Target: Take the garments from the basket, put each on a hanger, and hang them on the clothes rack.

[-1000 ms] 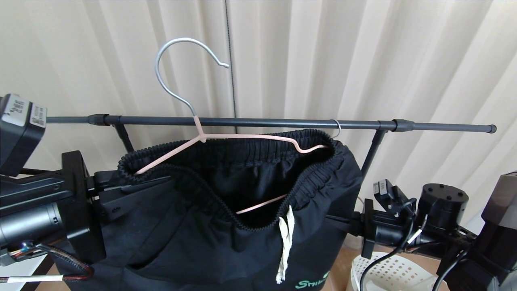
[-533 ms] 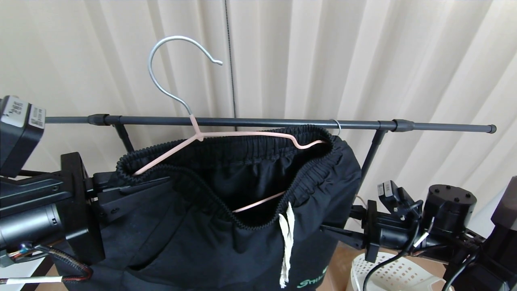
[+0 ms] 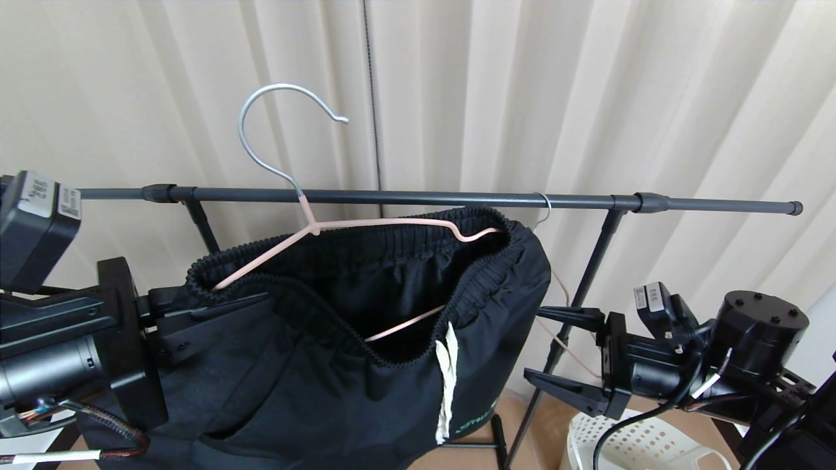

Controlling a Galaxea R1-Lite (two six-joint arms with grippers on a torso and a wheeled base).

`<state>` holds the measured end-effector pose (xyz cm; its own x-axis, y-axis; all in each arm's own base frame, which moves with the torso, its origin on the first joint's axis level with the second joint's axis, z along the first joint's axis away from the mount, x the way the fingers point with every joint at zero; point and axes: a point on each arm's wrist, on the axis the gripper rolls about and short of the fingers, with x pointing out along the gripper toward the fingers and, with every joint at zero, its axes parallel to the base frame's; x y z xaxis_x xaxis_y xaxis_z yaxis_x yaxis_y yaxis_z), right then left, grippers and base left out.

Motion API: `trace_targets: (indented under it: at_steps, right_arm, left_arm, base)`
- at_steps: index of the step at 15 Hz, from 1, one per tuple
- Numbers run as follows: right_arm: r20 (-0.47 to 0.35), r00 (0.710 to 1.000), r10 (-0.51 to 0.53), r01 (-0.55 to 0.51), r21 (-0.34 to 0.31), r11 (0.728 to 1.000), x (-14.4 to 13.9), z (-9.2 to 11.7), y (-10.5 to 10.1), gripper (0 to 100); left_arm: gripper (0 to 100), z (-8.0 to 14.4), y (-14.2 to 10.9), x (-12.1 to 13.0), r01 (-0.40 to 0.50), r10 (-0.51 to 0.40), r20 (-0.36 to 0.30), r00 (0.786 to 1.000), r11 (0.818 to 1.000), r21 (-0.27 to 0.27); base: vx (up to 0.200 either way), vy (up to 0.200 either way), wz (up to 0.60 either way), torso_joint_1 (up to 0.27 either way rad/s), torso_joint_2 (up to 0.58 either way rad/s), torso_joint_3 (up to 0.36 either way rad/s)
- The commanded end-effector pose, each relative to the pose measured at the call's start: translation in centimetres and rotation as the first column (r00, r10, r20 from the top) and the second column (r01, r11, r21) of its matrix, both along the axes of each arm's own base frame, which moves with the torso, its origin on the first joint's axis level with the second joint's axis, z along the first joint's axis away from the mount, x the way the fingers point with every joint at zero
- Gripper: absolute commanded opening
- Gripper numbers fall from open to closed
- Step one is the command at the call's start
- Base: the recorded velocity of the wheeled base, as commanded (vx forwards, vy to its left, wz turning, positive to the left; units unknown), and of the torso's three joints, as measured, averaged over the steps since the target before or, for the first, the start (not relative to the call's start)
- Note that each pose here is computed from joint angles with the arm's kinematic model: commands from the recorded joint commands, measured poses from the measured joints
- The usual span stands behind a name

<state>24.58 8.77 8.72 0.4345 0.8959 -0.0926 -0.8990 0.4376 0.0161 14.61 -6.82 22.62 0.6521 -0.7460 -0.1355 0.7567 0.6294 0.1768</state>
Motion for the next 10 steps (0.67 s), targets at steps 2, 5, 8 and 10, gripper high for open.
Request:
trace_targets:
  at_steps: [2,5,8,10]
  right_arm:
    - [0.036,0.999,0.000,-0.001,0.011,1.000,-0.4,1.0,-0.1,100]
    - [0.051,0.999,0.000,-0.001,0.016,1.000,-0.6,1.5,-0.2,100]
    - [0.056,0.998,0.000,-0.001,0.018,1.000,-0.6,1.6,-0.2,100]
    - [0.056,0.998,0.000,-0.001,0.018,1.000,-0.6,1.6,-0.2,100]
  left_arm:
    - [0,-0.7,0.3,0.1,-0.019,0.019,-0.026,0.999,1.000,0.011]
    - [0,-1.5,0.7,0.3,-0.050,0.051,-0.053,0.997,0.999,0.020]
    - [0,-2.6,1.6,0.6,-0.105,0.108,-0.092,0.990,0.994,0.036]
    - [0,-3.1,1.9,1.1,-0.134,0.139,-0.118,0.983,0.990,0.046]
  base:
    - [0.000,0.000,0.00,0.000,0.00,0.000]
    - [0.000,0.000,0.00,0.000,0.00,0.000]
    - [0.000,0.000,0.00,0.000,0.00,0.000]
    - [0.000,0.000,0.00,0.000,0.00,0.000]
